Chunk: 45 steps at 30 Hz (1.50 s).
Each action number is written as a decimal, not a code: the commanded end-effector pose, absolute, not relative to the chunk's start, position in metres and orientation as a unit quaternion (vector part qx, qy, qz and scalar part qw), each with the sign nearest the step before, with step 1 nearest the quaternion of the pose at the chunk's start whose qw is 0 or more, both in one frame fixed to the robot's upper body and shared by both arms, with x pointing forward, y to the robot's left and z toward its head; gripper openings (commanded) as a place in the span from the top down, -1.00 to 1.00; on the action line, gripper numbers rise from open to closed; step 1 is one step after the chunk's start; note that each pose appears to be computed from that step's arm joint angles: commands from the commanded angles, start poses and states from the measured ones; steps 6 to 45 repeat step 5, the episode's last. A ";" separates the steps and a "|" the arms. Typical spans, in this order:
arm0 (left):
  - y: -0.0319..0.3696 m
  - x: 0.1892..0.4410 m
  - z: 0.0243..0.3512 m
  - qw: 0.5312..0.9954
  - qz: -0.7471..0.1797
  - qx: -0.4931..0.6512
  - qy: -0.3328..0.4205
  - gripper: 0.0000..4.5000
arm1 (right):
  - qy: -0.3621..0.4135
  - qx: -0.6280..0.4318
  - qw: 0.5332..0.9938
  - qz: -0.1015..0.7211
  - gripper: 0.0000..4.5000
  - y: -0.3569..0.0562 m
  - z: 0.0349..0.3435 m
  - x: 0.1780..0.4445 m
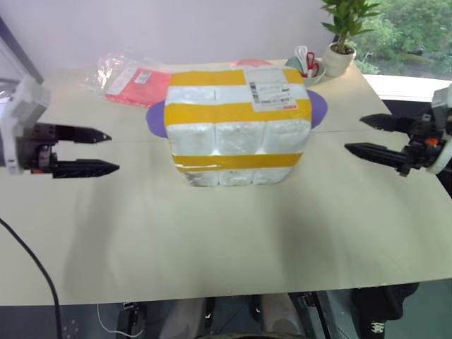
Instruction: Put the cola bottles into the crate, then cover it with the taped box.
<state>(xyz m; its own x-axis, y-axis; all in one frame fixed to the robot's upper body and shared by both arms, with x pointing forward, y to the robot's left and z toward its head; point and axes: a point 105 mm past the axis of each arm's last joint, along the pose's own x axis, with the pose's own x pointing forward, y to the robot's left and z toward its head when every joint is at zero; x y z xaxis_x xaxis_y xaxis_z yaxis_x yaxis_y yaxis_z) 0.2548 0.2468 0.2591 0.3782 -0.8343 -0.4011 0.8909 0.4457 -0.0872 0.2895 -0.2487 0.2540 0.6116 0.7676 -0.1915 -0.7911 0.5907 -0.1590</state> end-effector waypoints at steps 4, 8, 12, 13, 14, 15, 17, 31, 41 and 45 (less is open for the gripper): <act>0.245 0.243 0.269 0.829 -0.526 0.067 0.177 -0.99 | 0.053 -0.126 0.866 0.481 -1.00 -0.236 0.255 0.285; 0.246 0.244 0.268 0.832 -0.521 0.071 0.174 -0.99 | 0.054 -0.126 0.865 0.483 -1.00 -0.234 0.254 0.286; 0.246 0.244 0.268 0.832 -0.521 0.071 0.174 -0.99 | 0.054 -0.126 0.865 0.483 -1.00 -0.234 0.254 0.286; 0.246 0.244 0.268 0.832 -0.521 0.071 0.174 -0.99 | 0.054 -0.126 0.865 0.483 -1.00 -0.234 0.254 0.286; 0.246 0.244 0.268 0.832 -0.521 0.071 0.174 -0.99 | 0.054 -0.126 0.865 0.483 -1.00 -0.234 0.254 0.286; 0.246 0.244 0.268 0.832 -0.521 0.071 0.174 -0.99 | 0.054 -0.126 0.865 0.483 -1.00 -0.234 0.254 0.286; 0.246 0.244 0.268 0.832 -0.521 0.071 0.174 -0.99 | 0.054 -0.126 0.865 0.483 -1.00 -0.234 0.254 0.286; 0.246 0.244 0.268 0.832 -0.521 0.071 0.174 -0.99 | 0.054 -0.126 0.865 0.483 -1.00 -0.234 0.254 0.286; 0.246 0.244 0.268 0.832 -0.521 0.071 0.174 -0.99 | 0.054 -0.126 0.865 0.483 -1.00 -0.234 0.254 0.286; 0.246 0.244 0.268 0.832 -0.521 0.071 0.174 -0.99 | 0.054 -0.126 0.865 0.483 -1.00 -0.234 0.254 0.286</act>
